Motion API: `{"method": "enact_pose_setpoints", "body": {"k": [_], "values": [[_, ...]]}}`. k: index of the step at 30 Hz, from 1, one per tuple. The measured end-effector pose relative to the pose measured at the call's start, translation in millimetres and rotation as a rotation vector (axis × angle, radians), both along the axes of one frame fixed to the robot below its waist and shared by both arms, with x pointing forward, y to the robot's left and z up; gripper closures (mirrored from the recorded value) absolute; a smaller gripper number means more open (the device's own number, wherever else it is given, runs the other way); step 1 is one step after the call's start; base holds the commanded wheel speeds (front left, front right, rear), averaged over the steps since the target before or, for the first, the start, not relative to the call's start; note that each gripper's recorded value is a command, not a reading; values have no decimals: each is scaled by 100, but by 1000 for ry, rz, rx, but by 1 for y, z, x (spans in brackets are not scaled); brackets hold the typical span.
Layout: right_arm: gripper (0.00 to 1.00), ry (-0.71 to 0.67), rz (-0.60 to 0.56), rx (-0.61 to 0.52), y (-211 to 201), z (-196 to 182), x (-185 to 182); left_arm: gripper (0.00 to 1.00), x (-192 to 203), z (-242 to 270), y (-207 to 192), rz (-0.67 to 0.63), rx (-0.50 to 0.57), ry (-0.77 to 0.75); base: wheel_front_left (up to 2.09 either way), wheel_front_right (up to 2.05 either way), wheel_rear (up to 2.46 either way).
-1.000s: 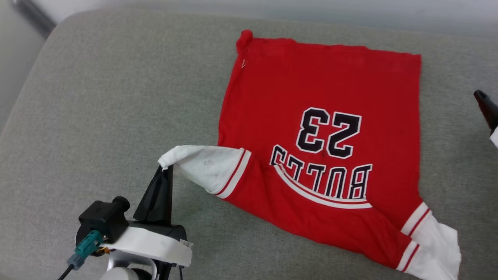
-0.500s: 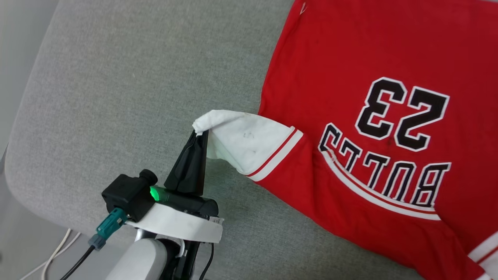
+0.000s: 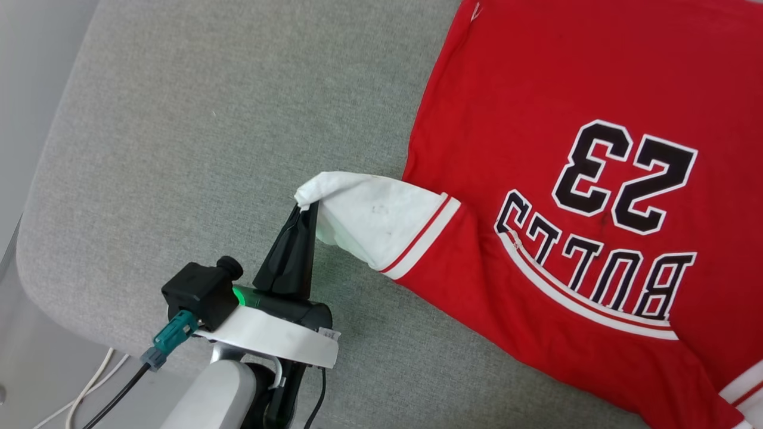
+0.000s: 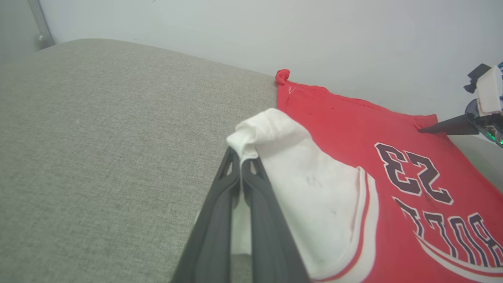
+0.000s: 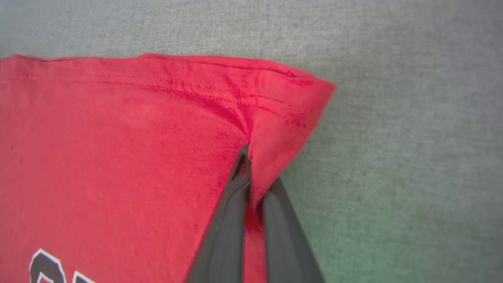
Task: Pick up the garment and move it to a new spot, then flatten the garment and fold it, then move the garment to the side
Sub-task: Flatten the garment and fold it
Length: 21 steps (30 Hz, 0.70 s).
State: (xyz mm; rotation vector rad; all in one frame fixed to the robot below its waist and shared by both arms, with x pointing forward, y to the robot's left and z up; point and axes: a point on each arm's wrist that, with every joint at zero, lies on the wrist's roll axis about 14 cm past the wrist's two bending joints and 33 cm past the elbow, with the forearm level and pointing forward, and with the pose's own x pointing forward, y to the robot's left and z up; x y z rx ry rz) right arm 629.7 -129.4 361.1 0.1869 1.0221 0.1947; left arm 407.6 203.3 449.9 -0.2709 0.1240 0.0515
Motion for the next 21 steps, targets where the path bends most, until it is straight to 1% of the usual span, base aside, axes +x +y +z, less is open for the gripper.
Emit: {"method": "enact_pose_setpoints", "body": {"k": [4,8,11,16,19,21], "values": [[100,-24,18,-53,-8,16,-13,100,-8,5,4,16,-21,-7,0,0,0],[100,-97,38,-125,-26,49,-27,100,-21,10,10,32,-15,-9,0,0,0],[100,-128,55,-168,-41,68,-47,100,-30,13,15,44,-10,-7,0,0,0],[100,-144,67,-223,-73,85,-101,100,-39,13,19,46,-4,11,0,0,0],[100,-135,64,-246,-93,88,-143,100,-41,14,19,39,1,18,0,0,0],[100,-105,55,-257,-106,82,-178,100,-41,16,15,22,-10,18,0,0,0]]}}
